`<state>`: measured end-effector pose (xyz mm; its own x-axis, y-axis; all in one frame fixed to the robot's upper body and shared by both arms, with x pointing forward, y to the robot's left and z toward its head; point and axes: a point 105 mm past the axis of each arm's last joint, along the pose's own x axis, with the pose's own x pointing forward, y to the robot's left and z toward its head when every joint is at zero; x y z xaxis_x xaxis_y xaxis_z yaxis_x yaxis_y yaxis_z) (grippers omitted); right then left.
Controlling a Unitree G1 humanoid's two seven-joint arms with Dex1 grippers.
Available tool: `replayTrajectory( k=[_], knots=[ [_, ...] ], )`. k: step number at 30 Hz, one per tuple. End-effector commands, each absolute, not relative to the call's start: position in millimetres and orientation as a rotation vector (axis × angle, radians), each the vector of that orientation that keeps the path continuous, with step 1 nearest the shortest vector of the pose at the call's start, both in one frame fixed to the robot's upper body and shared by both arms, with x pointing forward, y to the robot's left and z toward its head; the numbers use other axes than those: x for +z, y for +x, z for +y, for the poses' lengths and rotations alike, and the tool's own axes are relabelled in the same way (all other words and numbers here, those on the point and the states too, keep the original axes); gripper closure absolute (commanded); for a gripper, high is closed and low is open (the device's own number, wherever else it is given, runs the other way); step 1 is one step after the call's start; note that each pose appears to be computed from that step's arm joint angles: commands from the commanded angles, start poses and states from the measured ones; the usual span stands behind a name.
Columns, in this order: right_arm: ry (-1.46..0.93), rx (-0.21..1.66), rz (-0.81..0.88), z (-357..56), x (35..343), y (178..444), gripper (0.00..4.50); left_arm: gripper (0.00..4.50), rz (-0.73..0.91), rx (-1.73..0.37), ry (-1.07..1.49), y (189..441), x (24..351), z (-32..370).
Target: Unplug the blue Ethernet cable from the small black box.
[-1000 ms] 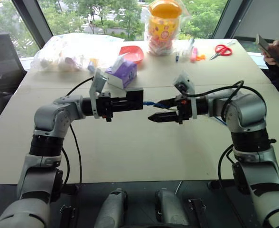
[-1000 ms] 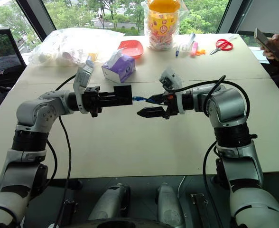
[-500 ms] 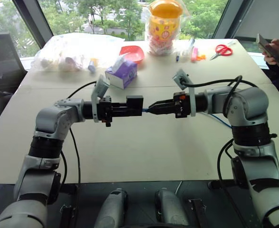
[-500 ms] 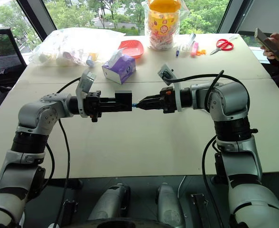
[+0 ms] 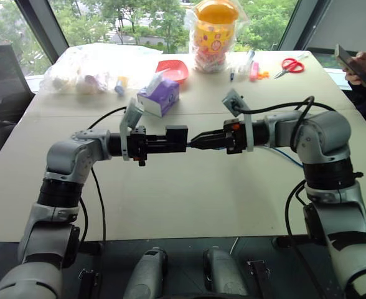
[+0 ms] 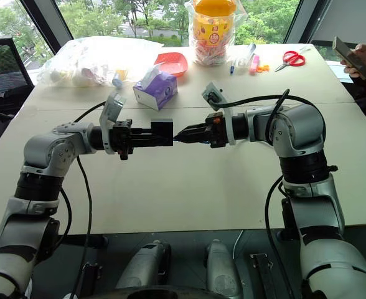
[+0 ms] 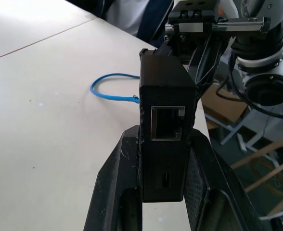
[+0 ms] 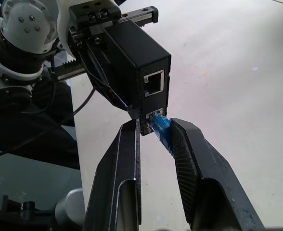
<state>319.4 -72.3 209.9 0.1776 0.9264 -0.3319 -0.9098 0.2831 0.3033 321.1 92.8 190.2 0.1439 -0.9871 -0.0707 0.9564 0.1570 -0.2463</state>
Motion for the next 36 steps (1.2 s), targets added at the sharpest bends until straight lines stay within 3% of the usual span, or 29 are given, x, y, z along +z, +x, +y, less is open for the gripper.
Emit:
replayTrajectory(
  k=[1,36],
  knots=[
    [0.009,1.323,0.474,-69,214,315,3.49,3.99,0.154,-1.432,-0.149,319,211,93],
    [-0.187,1.303,0.450,-70,195,322,3.49,3.99,0.140,-1.471,-0.173,312,219,90]
  ],
)
